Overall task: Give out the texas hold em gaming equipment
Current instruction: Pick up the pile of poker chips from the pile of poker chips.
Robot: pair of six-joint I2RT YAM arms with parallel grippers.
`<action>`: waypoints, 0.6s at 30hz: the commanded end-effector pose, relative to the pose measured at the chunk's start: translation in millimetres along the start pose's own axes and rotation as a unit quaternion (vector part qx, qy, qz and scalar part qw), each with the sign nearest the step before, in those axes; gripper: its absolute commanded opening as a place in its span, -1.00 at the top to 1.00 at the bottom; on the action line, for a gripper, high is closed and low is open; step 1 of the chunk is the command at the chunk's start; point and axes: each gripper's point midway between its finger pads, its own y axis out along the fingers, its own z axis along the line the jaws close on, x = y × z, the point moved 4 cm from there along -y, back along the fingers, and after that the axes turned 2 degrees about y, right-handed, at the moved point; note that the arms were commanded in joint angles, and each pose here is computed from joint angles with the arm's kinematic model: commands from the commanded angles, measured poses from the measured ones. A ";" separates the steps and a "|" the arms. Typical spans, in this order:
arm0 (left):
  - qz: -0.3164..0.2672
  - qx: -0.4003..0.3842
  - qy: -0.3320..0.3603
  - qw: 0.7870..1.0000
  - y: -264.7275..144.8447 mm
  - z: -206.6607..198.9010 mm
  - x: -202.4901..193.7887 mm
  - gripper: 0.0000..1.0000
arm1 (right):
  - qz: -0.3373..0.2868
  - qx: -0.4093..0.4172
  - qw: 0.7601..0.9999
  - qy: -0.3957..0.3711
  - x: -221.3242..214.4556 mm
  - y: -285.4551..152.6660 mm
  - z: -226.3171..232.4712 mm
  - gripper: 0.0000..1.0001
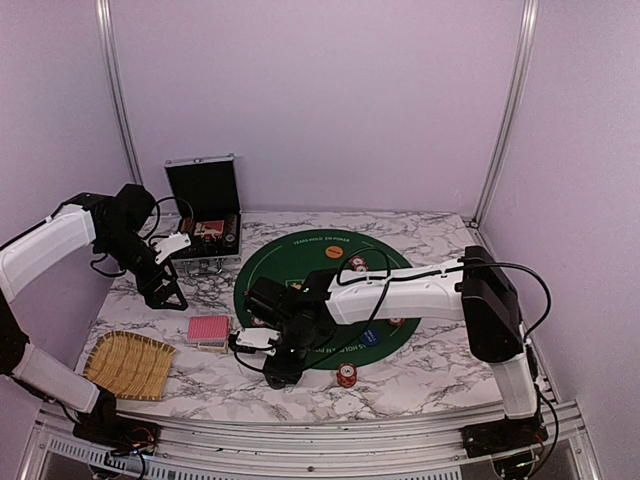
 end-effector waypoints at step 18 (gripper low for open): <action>0.003 0.009 -0.016 1.000 -7.2 2.6 0.7 -0.98 | -0.087 -0.037 0.995 0.035 31.1 -62.9 -25.4 0.84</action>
